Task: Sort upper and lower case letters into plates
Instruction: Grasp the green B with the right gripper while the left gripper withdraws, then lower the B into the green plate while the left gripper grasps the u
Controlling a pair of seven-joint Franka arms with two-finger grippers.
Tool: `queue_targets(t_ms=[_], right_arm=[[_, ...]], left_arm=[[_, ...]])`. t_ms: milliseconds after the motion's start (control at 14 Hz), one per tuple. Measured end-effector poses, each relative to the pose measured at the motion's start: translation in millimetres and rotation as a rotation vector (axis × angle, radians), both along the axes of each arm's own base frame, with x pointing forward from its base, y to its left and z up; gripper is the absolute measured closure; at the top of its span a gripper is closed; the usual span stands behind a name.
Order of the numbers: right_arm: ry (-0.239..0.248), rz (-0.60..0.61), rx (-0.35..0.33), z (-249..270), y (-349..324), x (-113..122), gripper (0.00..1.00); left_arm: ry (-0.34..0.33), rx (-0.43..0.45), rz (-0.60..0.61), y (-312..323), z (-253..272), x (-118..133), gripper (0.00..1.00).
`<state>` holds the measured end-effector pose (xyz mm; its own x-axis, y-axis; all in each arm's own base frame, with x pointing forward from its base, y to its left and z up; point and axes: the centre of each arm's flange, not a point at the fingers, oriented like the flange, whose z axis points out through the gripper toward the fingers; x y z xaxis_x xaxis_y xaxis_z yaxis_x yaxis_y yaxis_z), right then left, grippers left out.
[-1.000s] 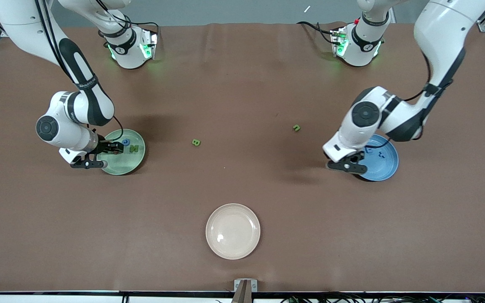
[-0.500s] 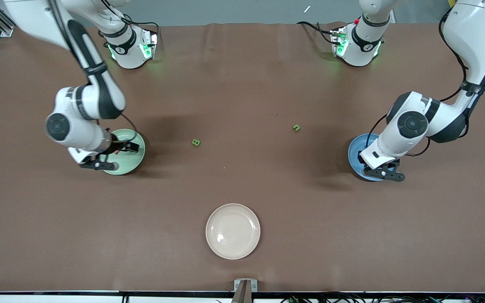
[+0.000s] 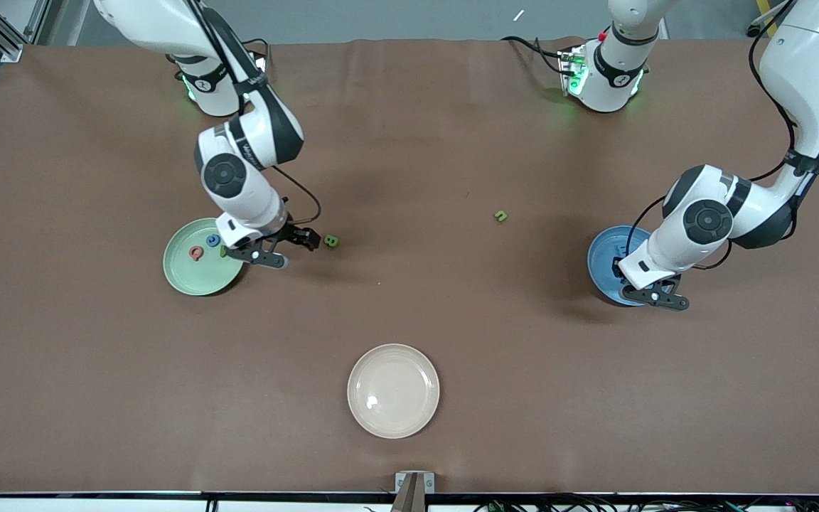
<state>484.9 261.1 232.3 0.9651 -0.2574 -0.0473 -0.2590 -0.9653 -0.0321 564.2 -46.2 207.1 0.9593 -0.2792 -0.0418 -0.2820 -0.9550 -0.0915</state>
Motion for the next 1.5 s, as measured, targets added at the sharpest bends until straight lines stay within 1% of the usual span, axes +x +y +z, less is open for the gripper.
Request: queue_targets(t_ms=[143,214,357,500,571,786,857,929,1000,1071,1143,1214,1286,1429,1500], right_arm=[[-0.011,-0.008,-0.002,-17,12,-6,0.03],[-0.015,-0.013,-0.003,-25,17,-9,0.07],[-0.023,-0.03,-0.003,-37,29,-15,0.1],[-0.031,-0.042,-0.002,-43,40,-22,0.11],[-0.032,-0.048,-0.002,-45,45,-25,0.14],[-0.028,-0.053,-0.005,-48,55,-33,0.17],[-0.026,-0.054,-0.006,-49,56,-34,0.22],[-0.025,-0.055,-0.008,-51,56,-35,0.22],[-0.024,-0.058,-0.009,-52,56,-35,0.26],[-0.022,-0.059,-0.011,-54,56,-36,0.29],[-0.021,-0.059,-0.012,-55,56,-36,0.3],[-0.02,-0.06,-0.013,-56,56,-37,0.31],[-0.019,-0.059,-0.014,-57,57,-37,0.34],[-0.019,-0.062,-0.015,-55,55,-36,0.57],[-0.019,-0.064,-0.015,-54,55,-36,0.66]], left_arm=[[0.007,-0.007,-0.003,2,-8,-1,0.63],[0.009,-0.009,-0.004,4,-10,-2,0.63],[0.013,-0.009,-0.007,7,-15,-2,0.63],[0.02,-0.007,-0.008,10,-20,-3,0.63],[0.024,-0.008,-0.008,11,-23,-4,0.63],[0.023,-0.009,-0.007,11,-23,-4,0.63],[0.022,-0.009,-0.008,11,-23,-4,0.58],[0.021,-0.009,-0.008,11,-23,-3,0.48],[0.019,-0.009,-0.009,11,-22,-3,0.39],[0.013,-0.01,-0.013,8,-19,-1,0.28],[0.009,-0.009,-0.021,3,-14,0,0.19],[0.011,-0.001,-0.034,-4,-7,0,0.07],[0.02,0.007,-0.043,-14,1,-1,0.0],[0.047,0.006,-0.041,-38,21,-5,0.0],[0.058,0.001,-0.029,-50,32,-7,0.0]])
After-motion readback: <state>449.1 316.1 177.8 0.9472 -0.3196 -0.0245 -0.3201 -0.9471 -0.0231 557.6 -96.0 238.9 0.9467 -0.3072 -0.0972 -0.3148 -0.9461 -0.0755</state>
